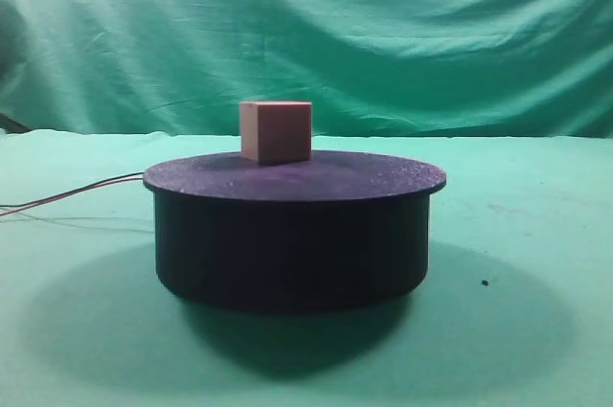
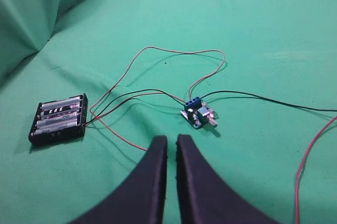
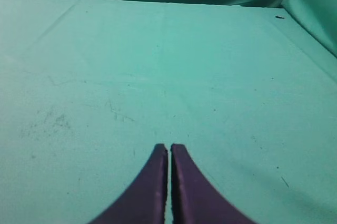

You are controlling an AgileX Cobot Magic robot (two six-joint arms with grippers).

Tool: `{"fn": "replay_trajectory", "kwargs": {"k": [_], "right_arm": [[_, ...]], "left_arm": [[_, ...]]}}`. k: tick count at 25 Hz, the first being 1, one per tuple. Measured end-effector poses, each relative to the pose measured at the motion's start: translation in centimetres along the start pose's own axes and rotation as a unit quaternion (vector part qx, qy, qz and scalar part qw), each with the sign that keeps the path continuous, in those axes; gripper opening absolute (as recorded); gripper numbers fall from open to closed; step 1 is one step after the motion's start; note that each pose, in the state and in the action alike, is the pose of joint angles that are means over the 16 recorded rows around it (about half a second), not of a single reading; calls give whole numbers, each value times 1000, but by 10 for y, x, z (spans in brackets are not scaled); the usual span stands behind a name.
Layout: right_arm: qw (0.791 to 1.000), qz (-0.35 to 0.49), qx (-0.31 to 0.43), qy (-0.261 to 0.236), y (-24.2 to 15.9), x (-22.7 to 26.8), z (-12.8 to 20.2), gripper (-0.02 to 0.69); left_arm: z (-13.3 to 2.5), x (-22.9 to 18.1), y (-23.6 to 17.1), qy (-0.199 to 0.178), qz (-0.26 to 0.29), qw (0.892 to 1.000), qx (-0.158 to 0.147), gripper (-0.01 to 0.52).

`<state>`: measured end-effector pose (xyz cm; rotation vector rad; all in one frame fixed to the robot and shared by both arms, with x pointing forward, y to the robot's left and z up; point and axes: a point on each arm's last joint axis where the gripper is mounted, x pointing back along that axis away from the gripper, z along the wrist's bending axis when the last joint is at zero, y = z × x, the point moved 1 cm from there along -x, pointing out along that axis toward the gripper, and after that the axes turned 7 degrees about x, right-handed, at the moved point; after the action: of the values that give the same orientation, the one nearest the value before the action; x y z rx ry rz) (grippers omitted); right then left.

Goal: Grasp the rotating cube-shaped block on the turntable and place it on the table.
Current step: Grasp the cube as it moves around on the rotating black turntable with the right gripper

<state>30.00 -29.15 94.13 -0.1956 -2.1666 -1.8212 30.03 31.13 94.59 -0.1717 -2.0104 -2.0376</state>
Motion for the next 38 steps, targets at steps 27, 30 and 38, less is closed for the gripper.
{"fn": "replay_trajectory", "kwargs": {"k": [27,30,38], "right_arm": [[970,-204,-131,-22,58,14,-13,0],[969,-194,-154,-12,74,16,-14,0],[988,-50,-139,38,105,2,-10,0]], "left_arm": [[0,0,0,0,0,1000,0,0],[0,0,0,0,0,1000,0,0],[0,0,0,0,0,1000,0,0]]}}
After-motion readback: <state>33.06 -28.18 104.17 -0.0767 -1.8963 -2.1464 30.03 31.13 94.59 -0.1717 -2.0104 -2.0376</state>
